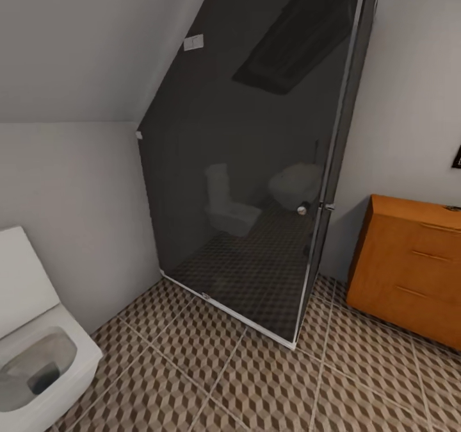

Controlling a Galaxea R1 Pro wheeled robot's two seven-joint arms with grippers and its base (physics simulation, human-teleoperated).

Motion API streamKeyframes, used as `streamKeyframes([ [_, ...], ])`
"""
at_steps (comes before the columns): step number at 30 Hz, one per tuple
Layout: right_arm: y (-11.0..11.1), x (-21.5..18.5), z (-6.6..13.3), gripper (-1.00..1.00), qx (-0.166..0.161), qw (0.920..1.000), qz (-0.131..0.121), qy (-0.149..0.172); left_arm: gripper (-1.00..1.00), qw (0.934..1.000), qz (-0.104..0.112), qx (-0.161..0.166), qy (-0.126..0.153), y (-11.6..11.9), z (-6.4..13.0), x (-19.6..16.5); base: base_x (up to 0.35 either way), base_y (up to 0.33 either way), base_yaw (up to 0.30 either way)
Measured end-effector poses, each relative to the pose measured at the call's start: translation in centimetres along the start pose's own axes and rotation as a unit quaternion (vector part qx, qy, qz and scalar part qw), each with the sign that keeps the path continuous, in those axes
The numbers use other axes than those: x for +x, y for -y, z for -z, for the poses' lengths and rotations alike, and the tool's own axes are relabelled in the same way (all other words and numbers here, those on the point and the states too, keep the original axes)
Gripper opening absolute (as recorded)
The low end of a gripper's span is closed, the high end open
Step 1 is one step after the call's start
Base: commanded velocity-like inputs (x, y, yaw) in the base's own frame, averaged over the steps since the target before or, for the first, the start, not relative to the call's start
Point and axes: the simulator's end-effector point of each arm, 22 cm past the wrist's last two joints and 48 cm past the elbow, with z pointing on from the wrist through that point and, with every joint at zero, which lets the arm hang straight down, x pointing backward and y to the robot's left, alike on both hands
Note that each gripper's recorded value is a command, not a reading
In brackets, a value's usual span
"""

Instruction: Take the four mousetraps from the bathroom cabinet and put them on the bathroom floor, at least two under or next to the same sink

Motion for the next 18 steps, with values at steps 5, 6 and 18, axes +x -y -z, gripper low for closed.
streamKeyframes([
  [5,0.00,0.00,0.00,1.00,0.000,1.0000,0.000,0.000,1.00,1.0000,0.000,0.000,0.000,0.00,0.00,0.00,0.000,0.000,-0.251],
  [6,0.00,0.00,0.00,1.00,0.000,1.0000,0.000,0.000,1.00,1.0000,0.000,0.000,0.000,0.00,0.00,0.00,0.000,0.000,-0.251],
  [18,0.00,0.02,0.00,1.00,0.000,1.0000,0.000,0.000,1.00,1.0000,0.000,0.000,0.000,0.00,0.00,0.00,0.000,0.000,-0.251],
])
